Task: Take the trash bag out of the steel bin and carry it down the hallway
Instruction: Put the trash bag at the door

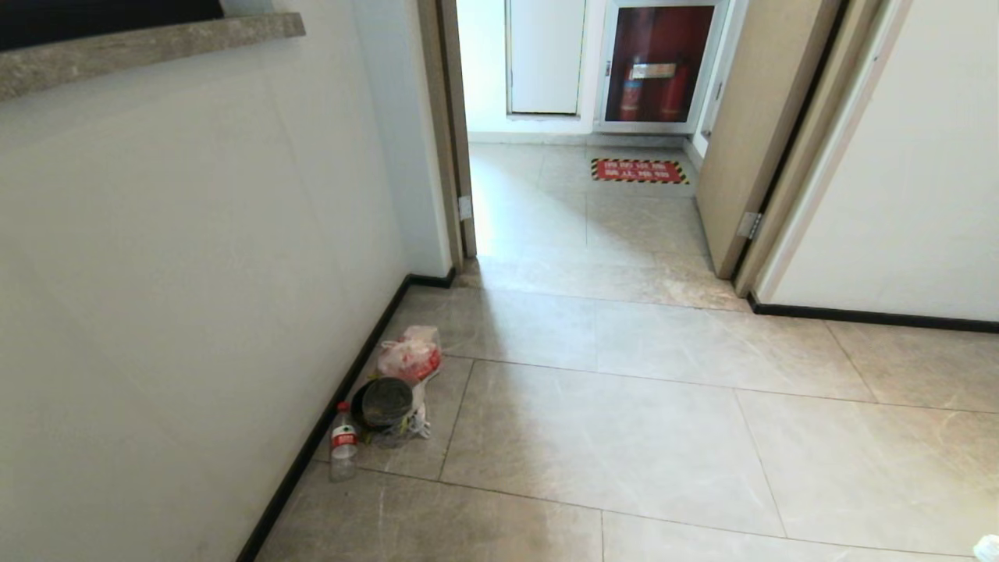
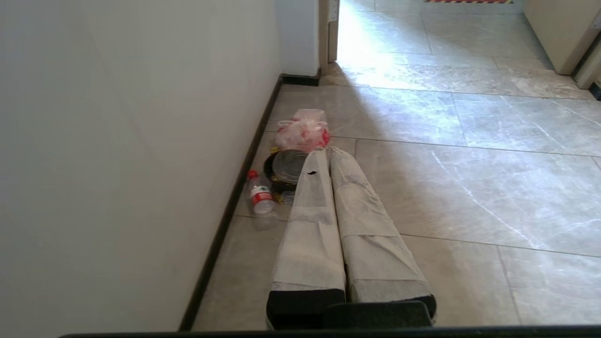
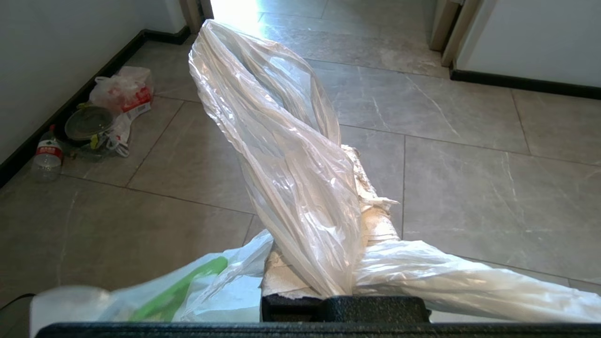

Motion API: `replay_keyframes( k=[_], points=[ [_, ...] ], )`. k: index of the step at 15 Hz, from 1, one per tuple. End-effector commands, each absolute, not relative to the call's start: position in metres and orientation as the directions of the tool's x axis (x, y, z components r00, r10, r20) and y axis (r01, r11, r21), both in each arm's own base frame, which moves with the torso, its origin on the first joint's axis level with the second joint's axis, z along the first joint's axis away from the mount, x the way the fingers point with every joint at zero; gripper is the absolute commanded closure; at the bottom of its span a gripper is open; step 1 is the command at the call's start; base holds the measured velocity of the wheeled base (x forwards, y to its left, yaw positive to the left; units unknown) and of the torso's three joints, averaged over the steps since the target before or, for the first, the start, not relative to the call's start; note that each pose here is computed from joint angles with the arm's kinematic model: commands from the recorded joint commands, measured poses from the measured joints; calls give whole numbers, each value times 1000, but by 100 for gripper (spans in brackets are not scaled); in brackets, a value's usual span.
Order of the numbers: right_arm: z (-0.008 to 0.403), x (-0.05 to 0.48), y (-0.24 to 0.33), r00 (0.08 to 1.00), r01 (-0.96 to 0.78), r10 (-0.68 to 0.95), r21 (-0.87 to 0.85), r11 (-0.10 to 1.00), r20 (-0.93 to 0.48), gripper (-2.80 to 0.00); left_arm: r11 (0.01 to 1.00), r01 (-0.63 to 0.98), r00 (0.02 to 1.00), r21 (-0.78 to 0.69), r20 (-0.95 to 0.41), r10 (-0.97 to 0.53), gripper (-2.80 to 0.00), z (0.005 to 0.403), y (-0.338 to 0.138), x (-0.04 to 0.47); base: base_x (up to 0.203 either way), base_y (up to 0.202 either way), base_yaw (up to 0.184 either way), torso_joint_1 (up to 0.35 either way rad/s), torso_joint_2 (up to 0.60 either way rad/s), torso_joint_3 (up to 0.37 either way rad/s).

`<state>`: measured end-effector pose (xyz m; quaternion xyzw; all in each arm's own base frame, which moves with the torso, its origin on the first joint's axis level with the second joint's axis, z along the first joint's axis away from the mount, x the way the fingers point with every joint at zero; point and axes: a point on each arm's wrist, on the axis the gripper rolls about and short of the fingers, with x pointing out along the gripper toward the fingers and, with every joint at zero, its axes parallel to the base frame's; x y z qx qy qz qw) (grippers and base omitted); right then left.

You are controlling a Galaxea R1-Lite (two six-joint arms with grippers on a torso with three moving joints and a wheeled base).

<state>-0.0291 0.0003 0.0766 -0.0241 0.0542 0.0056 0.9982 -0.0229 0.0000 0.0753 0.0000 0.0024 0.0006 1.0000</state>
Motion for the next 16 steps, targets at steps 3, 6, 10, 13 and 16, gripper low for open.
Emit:
replay_keyframes(
  k=[3, 6, 10, 13, 16],
  points=[
    [77, -29, 0, 994, -15, 9, -48, 999, -110, 0, 1000, -2, 1000, 0, -5, 2, 0, 75, 0, -23, 0, -193, 1, 3, 4, 5],
    [77, -29, 0, 994, -14, 9, -48, 999, -109, 0, 1000, 0, 1000, 0, -3, 0, 0, 75, 0, -23, 0, -190, 2, 4, 2, 4],
    [77, -29, 0, 994, -15, 9, -49, 999, -109, 0, 1000, -1, 1000, 0, -3, 1, 0, 75, 0, -23, 0, -66, -1, 0, 2, 1],
    [77, -29, 0, 994, -15, 9, -49, 999, -109, 0, 1000, 0, 1000, 3, -3, 0, 0, 75, 0, -23, 26, 0, -2, 1, 1, 2],
    [77, -29, 0, 994, -15, 9, -49, 999, -109, 0, 1000, -2, 1000, 0, -3, 2, 0, 75, 0, -23, 178, 0, -2, 4, 2, 4]
  ],
)
